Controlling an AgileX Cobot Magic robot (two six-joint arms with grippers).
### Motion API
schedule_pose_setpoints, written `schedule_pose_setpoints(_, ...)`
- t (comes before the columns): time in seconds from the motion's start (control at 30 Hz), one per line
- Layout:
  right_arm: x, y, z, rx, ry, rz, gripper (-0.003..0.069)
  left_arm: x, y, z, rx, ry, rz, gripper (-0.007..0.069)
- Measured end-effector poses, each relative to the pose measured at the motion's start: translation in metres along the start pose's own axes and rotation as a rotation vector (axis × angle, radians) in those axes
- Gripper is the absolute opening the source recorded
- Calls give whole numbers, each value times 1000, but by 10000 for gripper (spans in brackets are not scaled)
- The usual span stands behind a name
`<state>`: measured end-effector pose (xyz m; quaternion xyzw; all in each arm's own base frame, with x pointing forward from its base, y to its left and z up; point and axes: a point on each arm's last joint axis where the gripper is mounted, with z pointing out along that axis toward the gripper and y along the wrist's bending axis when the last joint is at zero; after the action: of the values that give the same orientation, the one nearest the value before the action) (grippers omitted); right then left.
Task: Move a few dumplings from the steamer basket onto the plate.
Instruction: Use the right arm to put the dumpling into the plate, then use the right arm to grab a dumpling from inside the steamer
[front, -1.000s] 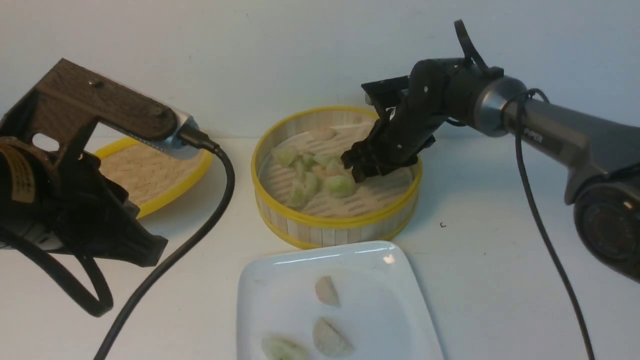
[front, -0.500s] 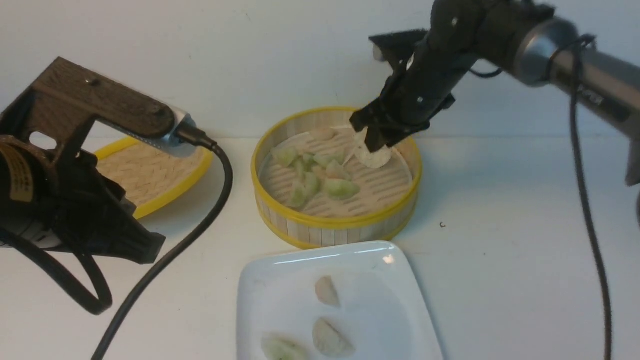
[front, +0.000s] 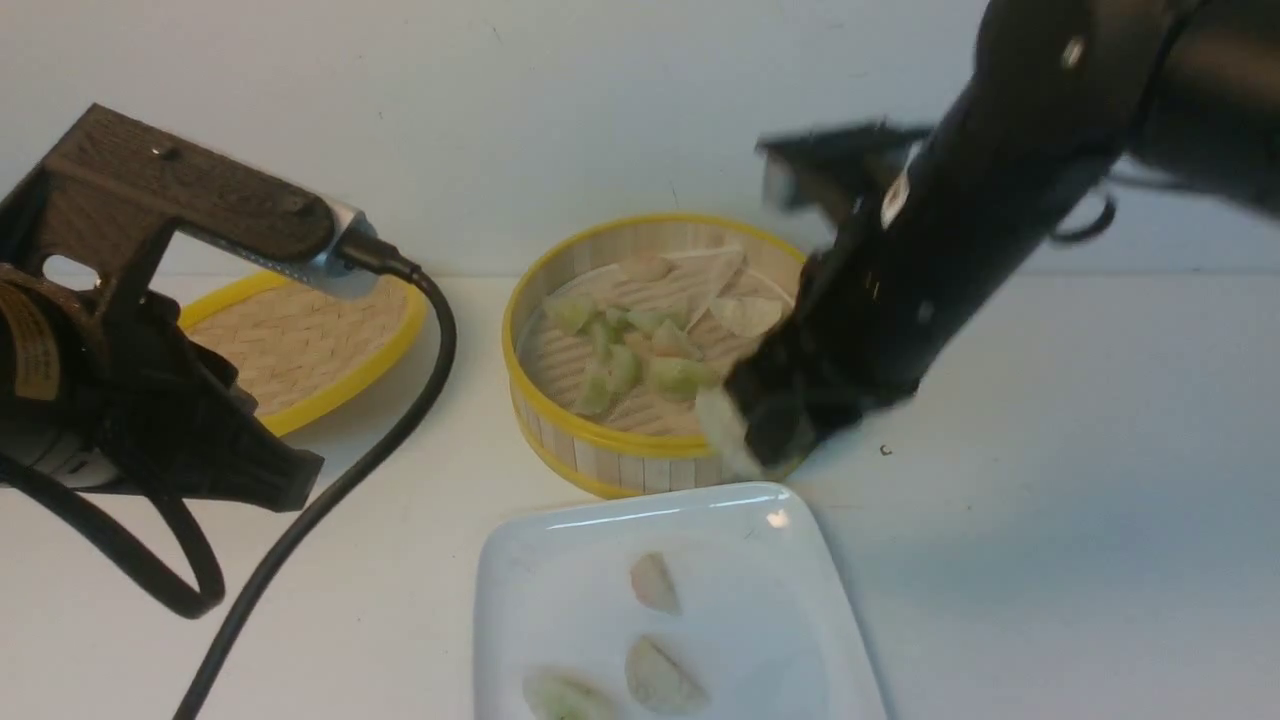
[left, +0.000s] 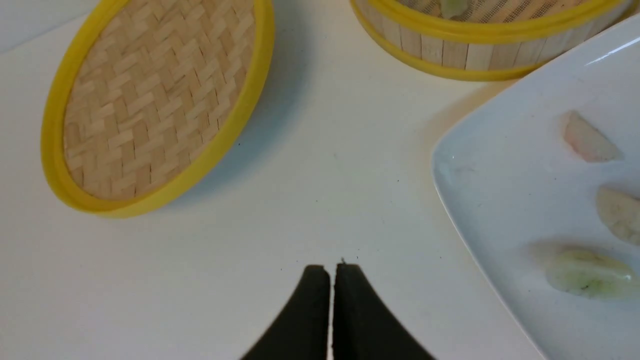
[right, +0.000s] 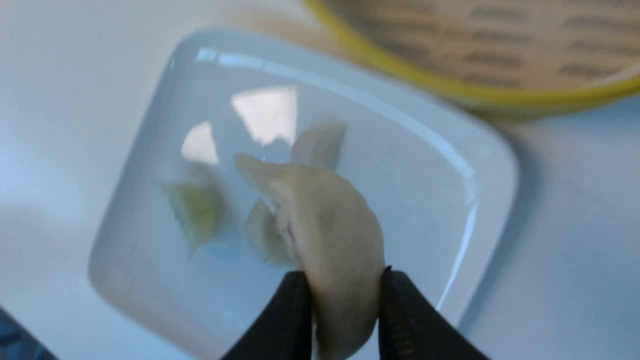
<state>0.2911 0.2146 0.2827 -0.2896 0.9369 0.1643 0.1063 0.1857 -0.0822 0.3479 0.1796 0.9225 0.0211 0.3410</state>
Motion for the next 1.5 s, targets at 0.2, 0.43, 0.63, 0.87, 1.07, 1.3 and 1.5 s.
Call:
schedule_pose_setpoints(0.2, 30, 15, 68, 13, 65, -60, 153, 0, 0, 0, -1, 0, 1, -6)
schedule_pose_setpoints(0.43, 28, 9, 86, 34, 60, -59, 300, 0, 0, 0, 5, 1, -4, -6)
schedule_pose_setpoints(0.63, 14, 9, 71, 86, 38, -96, 494, 0, -1, 0, 8, 2, -6, -6)
schedule_pose_setpoints(0.87, -57, -16, 10, 250, -230, -67, 487, 2, -2, 0, 25, 23, -21, -6)
schedule_pose_setpoints(1.07, -109, -66, 19, 321, -227, -86, 478, 6, -3, 0, 28, 63, -27, -6)
schedule_pose_setpoints(1.3, -139, -90, 77, 379, -222, -161, 479, 10, -3, -1, 33, 115, -36, -6)
schedule_pose_setpoints(1.5, -146, -110, 115, 478, -224, -204, 479, 15, -5, -1, 52, 166, -52, -6)
